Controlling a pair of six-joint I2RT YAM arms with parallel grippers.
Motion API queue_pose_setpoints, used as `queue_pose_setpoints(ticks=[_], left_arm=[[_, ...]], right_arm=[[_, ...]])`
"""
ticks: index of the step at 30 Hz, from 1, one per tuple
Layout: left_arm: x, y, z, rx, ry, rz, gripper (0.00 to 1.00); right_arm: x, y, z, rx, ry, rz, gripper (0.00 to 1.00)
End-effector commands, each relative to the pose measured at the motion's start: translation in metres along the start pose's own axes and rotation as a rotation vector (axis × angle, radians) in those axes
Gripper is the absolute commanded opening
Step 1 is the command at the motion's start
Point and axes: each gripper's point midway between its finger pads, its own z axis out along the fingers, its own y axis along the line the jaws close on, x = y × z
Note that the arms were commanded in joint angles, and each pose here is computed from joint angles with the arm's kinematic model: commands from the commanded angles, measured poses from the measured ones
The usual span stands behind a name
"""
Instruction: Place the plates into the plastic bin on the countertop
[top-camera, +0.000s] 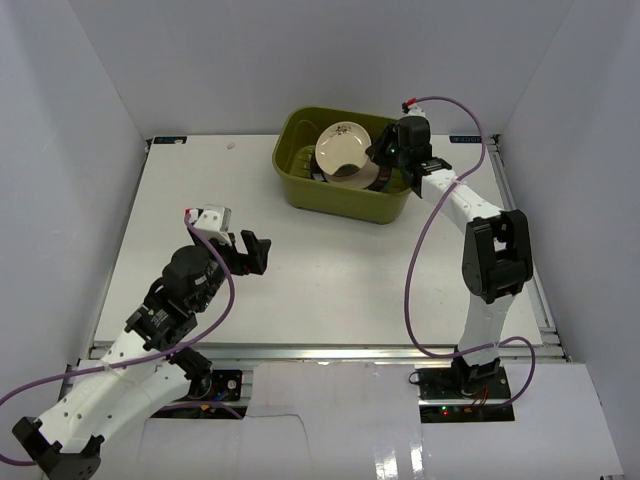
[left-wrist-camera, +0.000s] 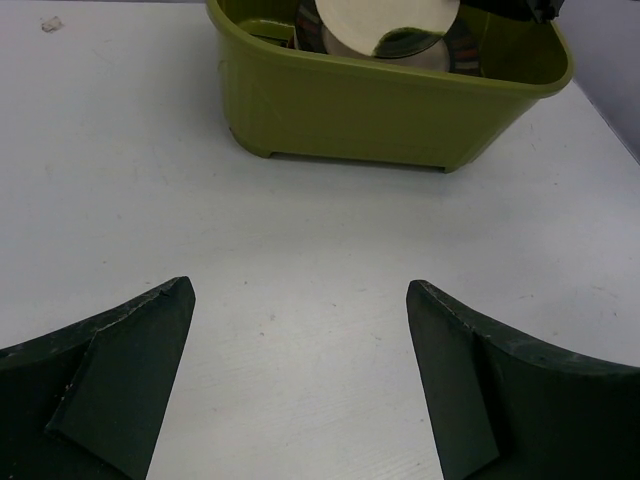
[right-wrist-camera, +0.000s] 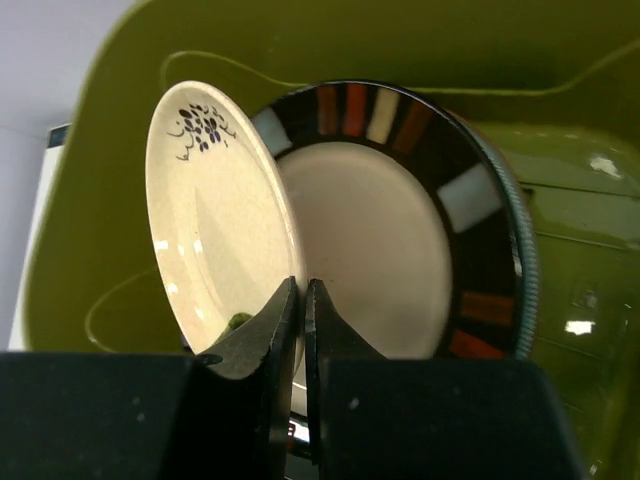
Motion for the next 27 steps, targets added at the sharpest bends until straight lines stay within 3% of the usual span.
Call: queue_pose_setpoints(ticks=[1, 7, 13, 19, 20, 22, 27], left_arm=[[0.000, 0.002, 0.000, -0.007, 0.001, -0.002, 0.98], [0.002, 0.002, 0.002, -0.012, 0.009, 0.002, 0.98], [0.004, 0.005, 0.003, -0.028, 0.013, 0.006, 0.98], [0.008, 0.009, 0.006, -0.051, 0.027, 0.012, 0.98], [0.009, 0.009, 0.007, -0.054, 0.028, 0.015, 0.98], [0.010, 0.011, 0.008, -0.068, 0.033, 0.018, 0.98], [0.011, 0.017, 0.010, -0.100, 0.033, 0.022, 0.98]], right_arm=[[-0.033, 0.001, -0.010, 0.016, -0.115, -0.008, 0.08], [-0.019, -0.018, -0.010, 0.084, -0.096, -0.015, 0.19], [-0.010, -0.033, -0.010, 0.134, -0.085, -0.015, 0.64], [-0.042, -0.011, -0.036, 0.094, -0.158, -0.042, 0.96], [-0.053, -0.003, -0.048, 0.077, -0.188, -0.047, 0.98], [-0.064, 0.006, -0.063, 0.052, -0.221, -0.049, 0.90], [-0.079, 0.041, -0.132, -0.092, -0.299, -0.046, 0.92]])
